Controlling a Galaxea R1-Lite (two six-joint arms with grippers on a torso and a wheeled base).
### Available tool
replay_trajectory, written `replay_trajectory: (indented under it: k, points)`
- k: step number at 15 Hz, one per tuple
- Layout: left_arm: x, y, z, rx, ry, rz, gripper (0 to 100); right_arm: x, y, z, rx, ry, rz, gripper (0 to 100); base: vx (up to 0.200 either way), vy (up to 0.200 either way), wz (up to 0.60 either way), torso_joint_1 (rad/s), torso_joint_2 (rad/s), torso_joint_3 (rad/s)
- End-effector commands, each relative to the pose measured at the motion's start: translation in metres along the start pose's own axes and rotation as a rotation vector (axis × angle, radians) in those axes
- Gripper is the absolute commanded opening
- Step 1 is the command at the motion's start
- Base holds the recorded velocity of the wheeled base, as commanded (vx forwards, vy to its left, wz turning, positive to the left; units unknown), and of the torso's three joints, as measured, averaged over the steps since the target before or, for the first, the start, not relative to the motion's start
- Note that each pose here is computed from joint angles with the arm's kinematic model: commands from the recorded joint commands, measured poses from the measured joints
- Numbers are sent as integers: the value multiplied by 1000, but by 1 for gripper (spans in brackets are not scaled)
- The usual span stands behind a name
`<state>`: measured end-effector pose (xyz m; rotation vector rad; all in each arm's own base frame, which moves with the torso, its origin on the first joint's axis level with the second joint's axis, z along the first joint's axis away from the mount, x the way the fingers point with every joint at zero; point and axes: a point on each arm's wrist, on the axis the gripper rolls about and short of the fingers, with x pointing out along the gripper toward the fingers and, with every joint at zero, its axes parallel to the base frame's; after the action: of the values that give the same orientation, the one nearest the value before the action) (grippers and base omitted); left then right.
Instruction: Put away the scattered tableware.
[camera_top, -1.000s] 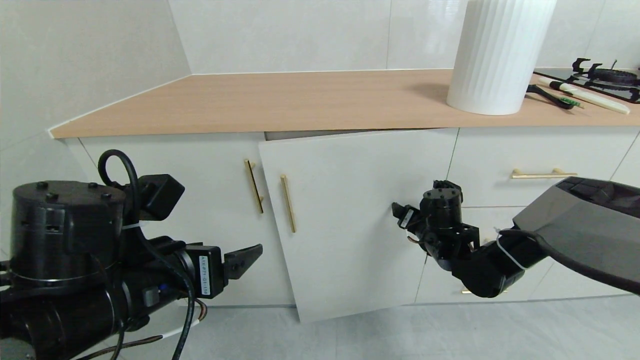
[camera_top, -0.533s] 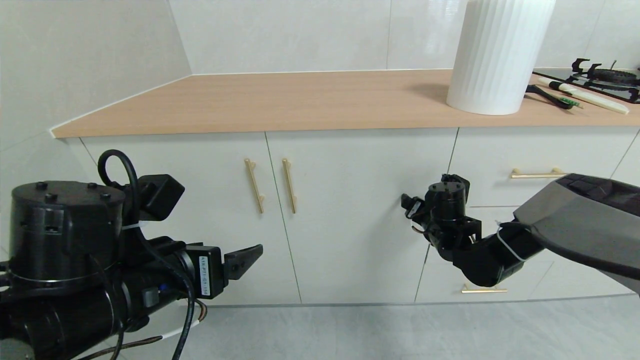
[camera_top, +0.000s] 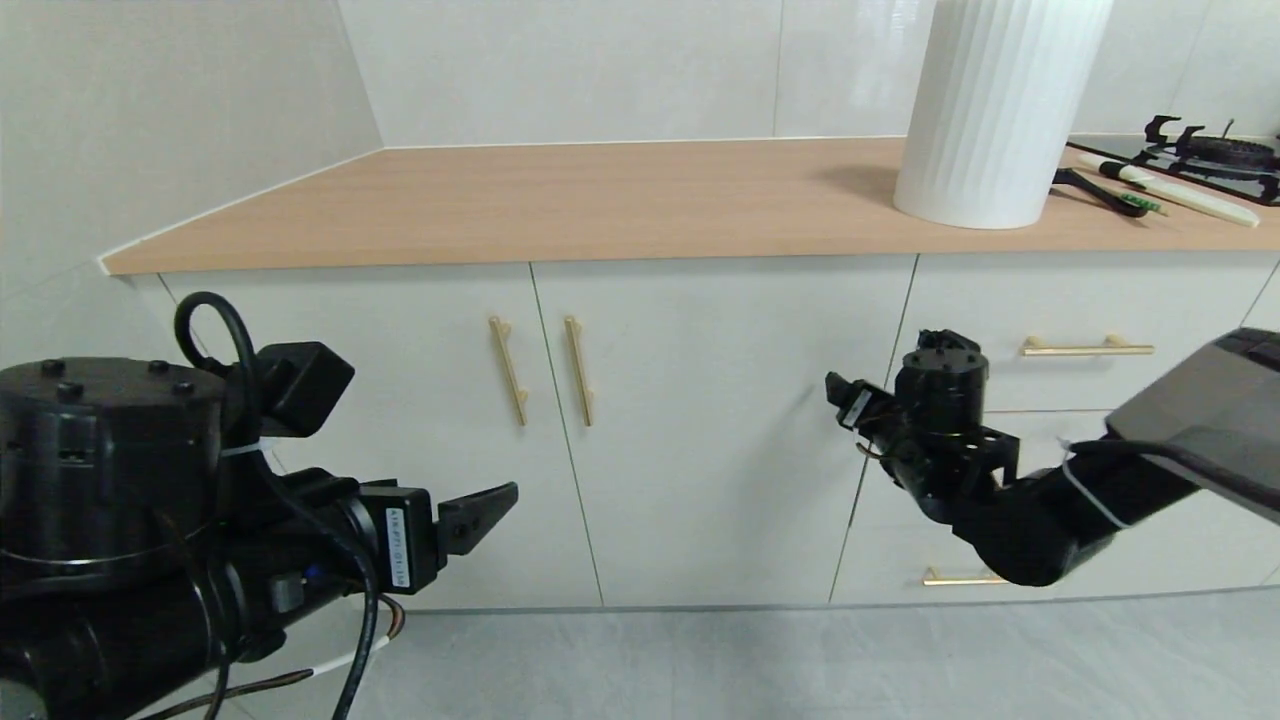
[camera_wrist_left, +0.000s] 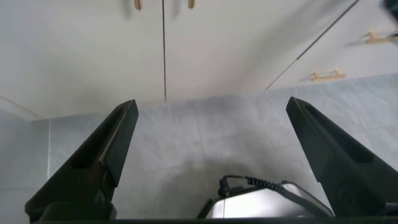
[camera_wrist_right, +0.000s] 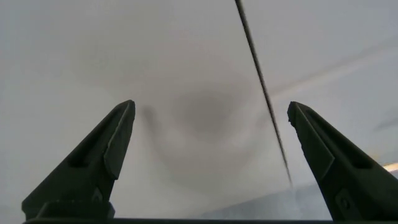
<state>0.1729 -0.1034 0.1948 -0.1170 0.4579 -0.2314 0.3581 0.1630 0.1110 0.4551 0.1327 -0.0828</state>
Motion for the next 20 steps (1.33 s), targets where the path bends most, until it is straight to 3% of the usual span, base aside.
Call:
replay_trajectory:
  k: [1, 2, 5, 6, 7, 10, 12, 14, 15, 17, 19, 20]
  points:
    - [-19, 8, 1, -7, -52, 1, 100, -86, -13, 69, -63, -161, 102, 100, 0, 0, 0, 0, 0, 0]
    - [-24, 10, 0, -5, -60, 0, 100, -94, -16, 72, -75, -173, 106, 100, 0, 0, 0, 0, 0, 0]
    - [-83, 44, -27, 70, -197, 55, 100, -195, -75, 94, -212, -262, 90, 100, 0, 0, 0, 0, 0, 0]
    - [-94, 51, -39, 87, -221, 68, 100, -216, -90, 90, -222, -259, 94, 100, 0, 0, 0, 0, 0, 0]
    - [-109, 60, -61, 122, -247, 92, 100, -249, -117, 76, -231, -248, 96, 100, 0, 0, 0, 0, 0, 0]
    - [-142, 74, -96, 123, -277, 108, 100, -308, -156, 74, -251, -303, 33, 100, 0, 0, 0, 0, 0, 0]
    - [-158, 78, -103, 123, -317, 115, 100, -337, -173, 69, -355, -314, 8, 100, 0, 0, 0, 0, 0, 0]
    - [-168, 80, -114, 98, -362, 183, 100, -374, -190, 67, -410, -343, -56, 100, 0, 0, 0, 0, 0, 0]
    - [-169, 81, -121, 92, -379, 214, 100, -384, -192, 68, -422, -329, -111, 100, 0, 0, 0, 0, 0, 0]
    - [-170, 82, -136, 83, -412, 285, 100, -388, -187, 70, -408, -387, -255, 100, 0, 0, 0, 0, 0, 0]
    - [-169, 83, -154, 105, -449, 376, 100, -382, -189, 56, -443, -357, -302, 100, 0, 0, 0, 0, 0, 0]
    - [-163, 84, -160, 94, -427, 427, 100, -387, -190, 49, -447, -397, -322, 100, 0, 0, 0, 0, 0, 0]
